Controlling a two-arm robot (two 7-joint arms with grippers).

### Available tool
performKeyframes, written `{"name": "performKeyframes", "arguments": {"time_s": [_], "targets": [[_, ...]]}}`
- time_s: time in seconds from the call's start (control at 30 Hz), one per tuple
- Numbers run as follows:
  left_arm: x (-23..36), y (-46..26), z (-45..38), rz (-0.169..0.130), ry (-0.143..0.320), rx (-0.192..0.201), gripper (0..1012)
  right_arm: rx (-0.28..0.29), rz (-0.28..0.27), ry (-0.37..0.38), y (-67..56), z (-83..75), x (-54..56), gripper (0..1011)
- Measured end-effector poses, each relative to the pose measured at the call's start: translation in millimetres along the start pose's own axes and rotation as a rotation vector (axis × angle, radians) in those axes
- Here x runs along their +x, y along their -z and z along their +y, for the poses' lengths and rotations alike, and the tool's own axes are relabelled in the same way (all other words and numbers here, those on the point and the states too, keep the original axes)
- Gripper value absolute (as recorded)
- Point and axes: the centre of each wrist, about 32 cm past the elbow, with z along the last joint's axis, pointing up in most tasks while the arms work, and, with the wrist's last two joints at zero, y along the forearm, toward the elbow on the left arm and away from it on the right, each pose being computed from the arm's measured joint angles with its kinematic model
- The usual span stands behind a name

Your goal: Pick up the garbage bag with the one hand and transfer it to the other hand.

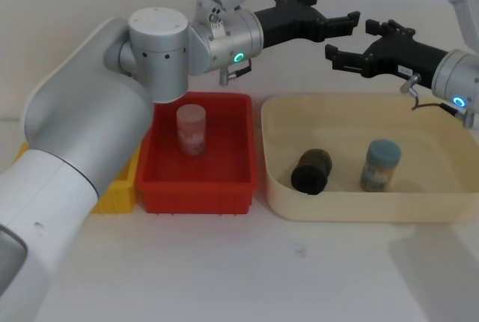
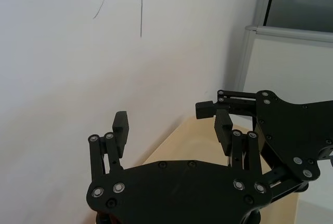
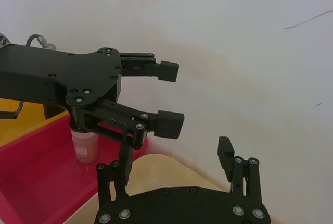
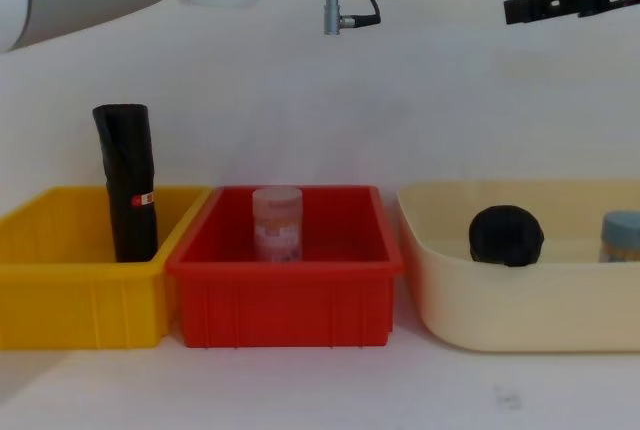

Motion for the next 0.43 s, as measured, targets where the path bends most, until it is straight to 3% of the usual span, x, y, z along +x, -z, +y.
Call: {"name": "performKeyframes", "arguments": {"time_s": [0.43], "targets": [[0.0, 0.0, 0.0, 0.0, 0.0, 0.0, 1001, -0.002, 0.001, -0.004, 0.3, -0.1, -0.4, 1001]]}}
